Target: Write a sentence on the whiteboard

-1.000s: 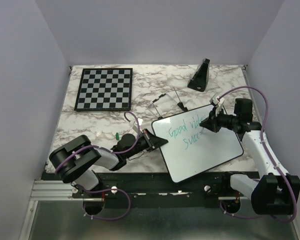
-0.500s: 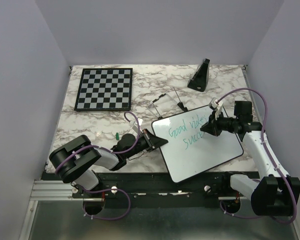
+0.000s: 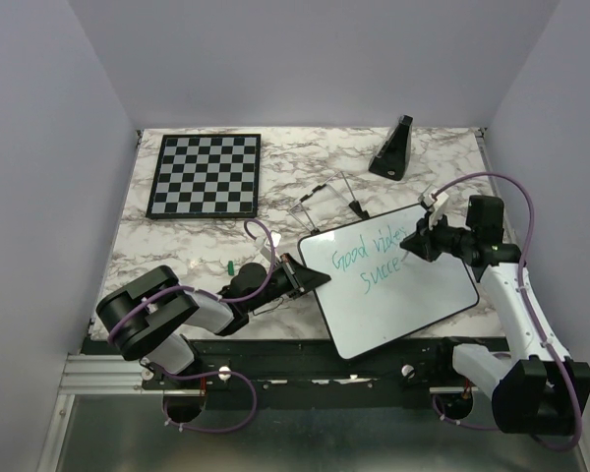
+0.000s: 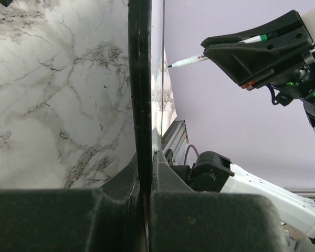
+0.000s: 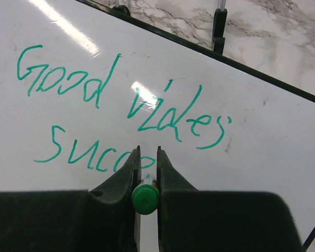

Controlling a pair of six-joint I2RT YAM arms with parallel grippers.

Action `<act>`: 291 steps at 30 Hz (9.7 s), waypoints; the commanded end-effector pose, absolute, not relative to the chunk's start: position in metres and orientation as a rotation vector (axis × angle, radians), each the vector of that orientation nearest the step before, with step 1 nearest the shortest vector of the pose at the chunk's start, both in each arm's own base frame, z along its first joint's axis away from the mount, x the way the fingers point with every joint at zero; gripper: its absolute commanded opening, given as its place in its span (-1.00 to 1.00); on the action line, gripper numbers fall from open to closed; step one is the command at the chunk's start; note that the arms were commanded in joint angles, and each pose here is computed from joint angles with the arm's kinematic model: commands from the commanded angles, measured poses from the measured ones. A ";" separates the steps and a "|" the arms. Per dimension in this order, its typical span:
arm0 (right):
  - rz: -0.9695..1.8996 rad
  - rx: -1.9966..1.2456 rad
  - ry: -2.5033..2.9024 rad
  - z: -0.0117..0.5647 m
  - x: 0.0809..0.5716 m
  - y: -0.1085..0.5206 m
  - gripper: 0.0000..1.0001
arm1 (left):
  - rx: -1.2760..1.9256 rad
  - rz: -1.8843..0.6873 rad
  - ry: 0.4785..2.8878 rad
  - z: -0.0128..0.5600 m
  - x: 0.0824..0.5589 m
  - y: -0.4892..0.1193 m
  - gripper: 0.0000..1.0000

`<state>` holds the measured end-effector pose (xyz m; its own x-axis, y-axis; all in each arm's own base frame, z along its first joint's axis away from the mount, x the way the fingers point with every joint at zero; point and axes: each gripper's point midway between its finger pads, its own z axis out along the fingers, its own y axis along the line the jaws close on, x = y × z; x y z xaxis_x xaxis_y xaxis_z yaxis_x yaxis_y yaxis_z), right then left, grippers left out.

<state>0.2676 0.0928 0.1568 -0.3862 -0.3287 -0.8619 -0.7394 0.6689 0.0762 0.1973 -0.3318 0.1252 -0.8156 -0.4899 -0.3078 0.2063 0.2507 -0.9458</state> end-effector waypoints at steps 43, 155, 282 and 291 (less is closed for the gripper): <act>0.488 -0.792 2.074 0.139 0.273 0.075 -0.99 | -0.216 -1.606 1.819 0.154 0.208 -0.331 -1.00; 0.840 -0.891 1.741 0.212 0.223 0.117 -0.99 | -0.224 -1.571 1.789 0.163 0.214 -0.327 -1.00; 0.762 -1.288 1.681 0.154 0.215 0.197 -0.99 | -0.257 -1.537 1.737 0.180 0.226 -0.304 -1.00; 0.812 -1.343 1.667 0.154 0.201 0.202 -0.99 | -0.258 -1.534 1.735 0.180 0.225 -0.303 -1.00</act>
